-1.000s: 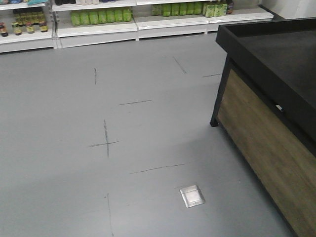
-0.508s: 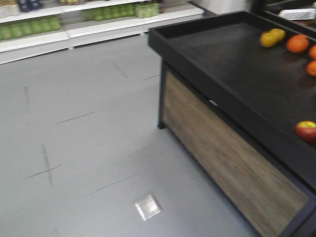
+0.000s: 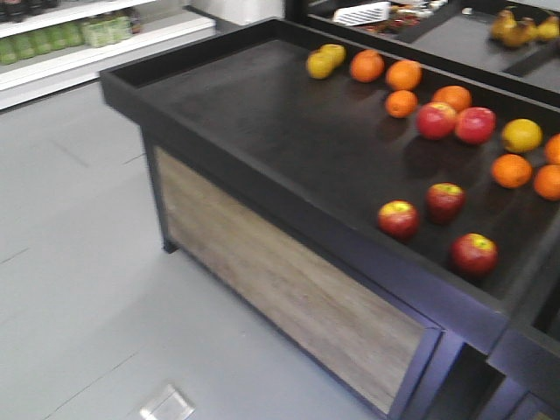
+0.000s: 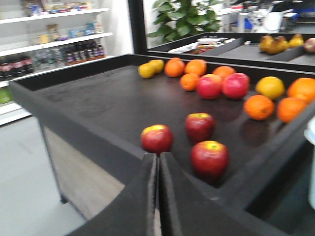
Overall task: Pick three apples into basket with both arms
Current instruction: 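Turn the base to face the light-blue basket on the table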
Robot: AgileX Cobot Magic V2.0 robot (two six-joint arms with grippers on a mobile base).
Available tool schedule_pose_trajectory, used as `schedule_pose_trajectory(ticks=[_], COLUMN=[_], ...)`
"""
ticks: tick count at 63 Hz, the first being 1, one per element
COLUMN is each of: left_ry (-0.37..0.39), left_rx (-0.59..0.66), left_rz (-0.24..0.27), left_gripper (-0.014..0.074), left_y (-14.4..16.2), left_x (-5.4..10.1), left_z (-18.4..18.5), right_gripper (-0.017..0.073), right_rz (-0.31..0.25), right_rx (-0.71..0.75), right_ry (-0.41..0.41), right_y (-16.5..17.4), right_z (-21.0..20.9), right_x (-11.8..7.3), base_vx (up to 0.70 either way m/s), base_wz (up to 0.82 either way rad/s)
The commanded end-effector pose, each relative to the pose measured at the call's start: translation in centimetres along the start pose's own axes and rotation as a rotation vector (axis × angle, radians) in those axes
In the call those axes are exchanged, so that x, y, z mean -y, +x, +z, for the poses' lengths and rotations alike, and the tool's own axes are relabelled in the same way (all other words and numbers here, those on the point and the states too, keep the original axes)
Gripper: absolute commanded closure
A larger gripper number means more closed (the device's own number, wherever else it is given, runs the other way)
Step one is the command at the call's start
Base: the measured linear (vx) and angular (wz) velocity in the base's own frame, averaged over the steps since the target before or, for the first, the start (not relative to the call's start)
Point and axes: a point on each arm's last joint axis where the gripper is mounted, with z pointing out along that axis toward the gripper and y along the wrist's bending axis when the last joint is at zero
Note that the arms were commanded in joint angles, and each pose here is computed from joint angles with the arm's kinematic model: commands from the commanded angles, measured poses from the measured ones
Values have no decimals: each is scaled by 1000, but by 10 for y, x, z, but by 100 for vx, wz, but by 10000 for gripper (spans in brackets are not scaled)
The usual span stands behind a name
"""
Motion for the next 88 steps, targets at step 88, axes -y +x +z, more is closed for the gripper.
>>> schedule_pose_trajectory(ticks=[88], left_ry=[26], left_rx=[70], left_rz=[-8], left_gripper=[600], left_y=[-4], left_x=[2], left_z=[-1], right_gripper=[564], right_rz=[-21], right_rx=[77], right_ry=[-2], right_y=[-3], right_z=[0], right_x=[0], base_vx=[9], base_wz=[-42])
